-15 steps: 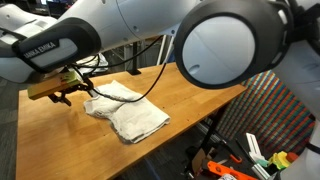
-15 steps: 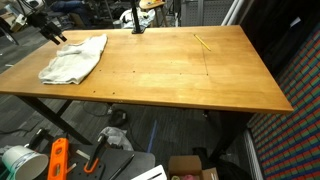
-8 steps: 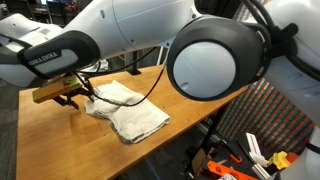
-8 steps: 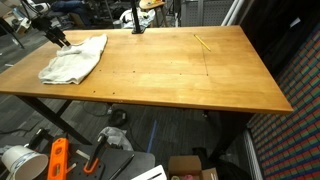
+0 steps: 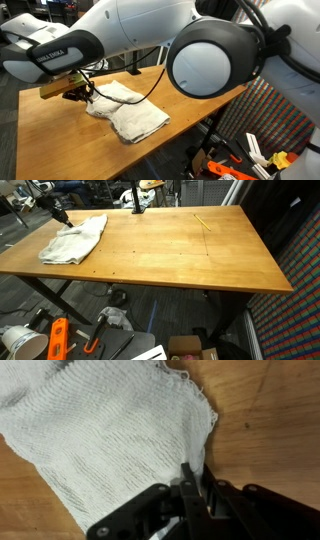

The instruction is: Fold the cloth in half

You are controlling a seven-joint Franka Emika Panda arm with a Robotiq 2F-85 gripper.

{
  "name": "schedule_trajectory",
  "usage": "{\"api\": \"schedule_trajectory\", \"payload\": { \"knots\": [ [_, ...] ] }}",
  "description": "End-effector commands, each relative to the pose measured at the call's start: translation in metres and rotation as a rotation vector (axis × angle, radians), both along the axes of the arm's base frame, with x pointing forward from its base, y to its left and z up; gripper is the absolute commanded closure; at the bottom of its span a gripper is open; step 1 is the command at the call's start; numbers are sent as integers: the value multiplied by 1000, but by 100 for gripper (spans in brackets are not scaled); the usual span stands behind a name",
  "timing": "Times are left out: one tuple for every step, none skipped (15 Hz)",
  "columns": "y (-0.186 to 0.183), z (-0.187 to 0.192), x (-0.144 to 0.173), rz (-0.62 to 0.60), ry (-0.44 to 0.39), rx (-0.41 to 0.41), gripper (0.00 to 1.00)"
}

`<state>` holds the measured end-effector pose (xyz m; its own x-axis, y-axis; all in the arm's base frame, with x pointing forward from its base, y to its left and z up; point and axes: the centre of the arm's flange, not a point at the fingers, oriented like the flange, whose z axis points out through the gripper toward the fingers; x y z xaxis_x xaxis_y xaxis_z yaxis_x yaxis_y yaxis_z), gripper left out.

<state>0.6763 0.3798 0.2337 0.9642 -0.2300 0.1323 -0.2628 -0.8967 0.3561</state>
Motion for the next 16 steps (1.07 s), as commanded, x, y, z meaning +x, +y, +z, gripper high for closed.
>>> {"api": "schedule_trajectory", "payload": {
  "knots": [
    [-13,12,20,-16,10,19,87],
    [-17,15,22,-21,4,24,85],
    [-24,26,25,-32,-10,33,85],
    [-27,32,28,-39,-17,39,84],
    [-30,42,33,-51,-33,52,85],
    [-33,49,36,-55,-41,65,85],
    [-33,59,41,-65,-58,77,85],
    [-35,66,46,-74,-73,84,86],
    [-35,72,51,-79,-80,92,86],
    [-35,76,54,-81,-86,100,85],
    [-34,76,54,-70,-74,105,86],
    [-34,76,52,-61,-67,116,85],
    [-30,73,45,-41,-50,130,61],
    [-25,70,37,-21,-39,130,60],
    [-20,67,32,-6,-21,134,54],
    [-14,64,26,9,-3,135,45]
  ]
}}
